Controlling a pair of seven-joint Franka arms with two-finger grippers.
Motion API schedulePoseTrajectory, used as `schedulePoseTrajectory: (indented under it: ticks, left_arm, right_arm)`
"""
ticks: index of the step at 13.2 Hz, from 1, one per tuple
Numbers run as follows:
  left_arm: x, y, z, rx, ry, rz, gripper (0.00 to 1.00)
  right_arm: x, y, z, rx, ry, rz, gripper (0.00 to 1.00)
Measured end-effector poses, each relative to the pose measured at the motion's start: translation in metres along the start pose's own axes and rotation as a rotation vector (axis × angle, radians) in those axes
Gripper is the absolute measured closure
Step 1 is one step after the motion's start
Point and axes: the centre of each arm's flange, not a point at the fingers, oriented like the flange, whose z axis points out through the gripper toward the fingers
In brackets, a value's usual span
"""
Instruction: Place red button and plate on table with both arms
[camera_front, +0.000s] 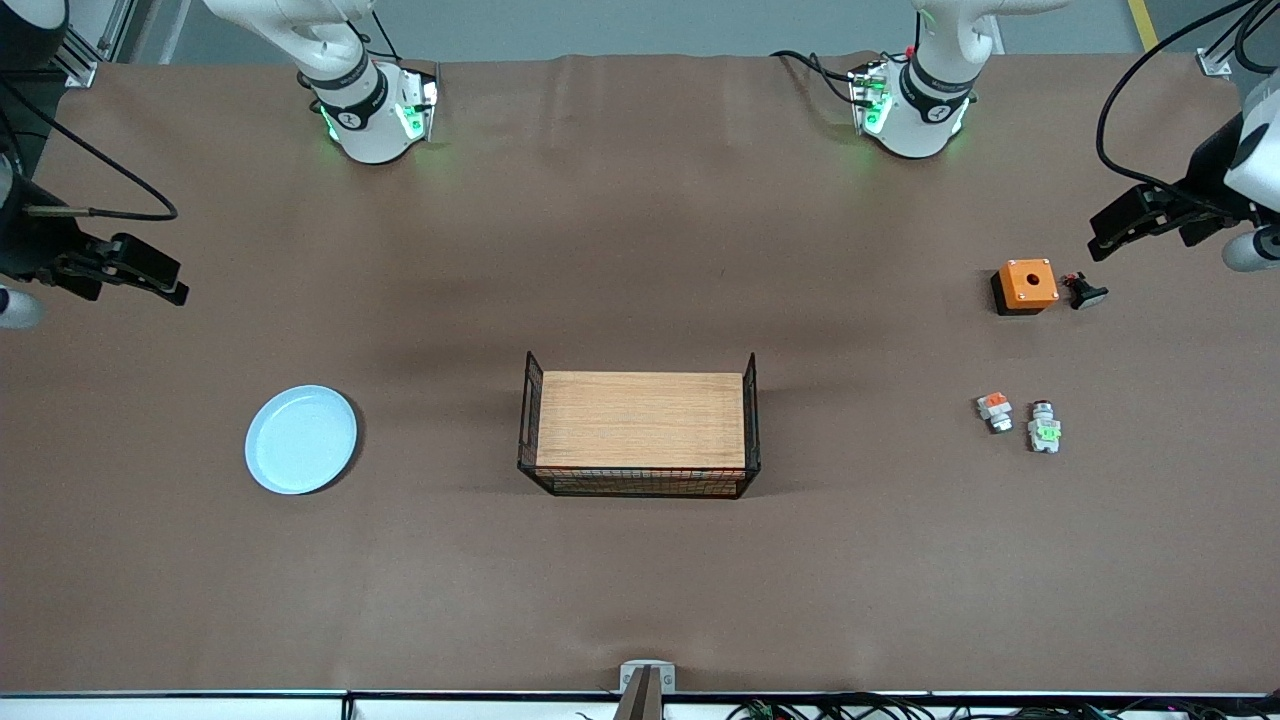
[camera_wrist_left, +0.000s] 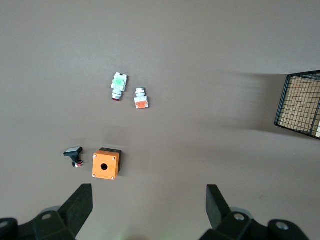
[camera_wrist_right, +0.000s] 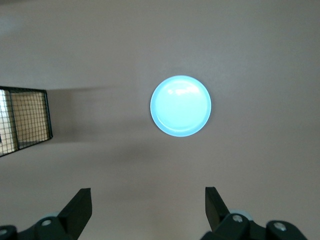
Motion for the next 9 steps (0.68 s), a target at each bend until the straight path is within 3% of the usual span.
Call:
schedulePoseTrajectory:
  ticks: [7,9]
  left_arm:
    - [-0.0021,-0.0014,-0.0033,-0.001,0.008,-0.002,0.0]
    - [-0.0021,-0.0018,-0.0033,-0.001,0.008,-0.003,0.0]
  right_arm:
    - [0.0008,0.0045,-0.0068,0.0,0.014,0.009,0.0]
    - [-0.0011,0.0045,-0.0053,-0.001,-0.003,0.008,0.0]
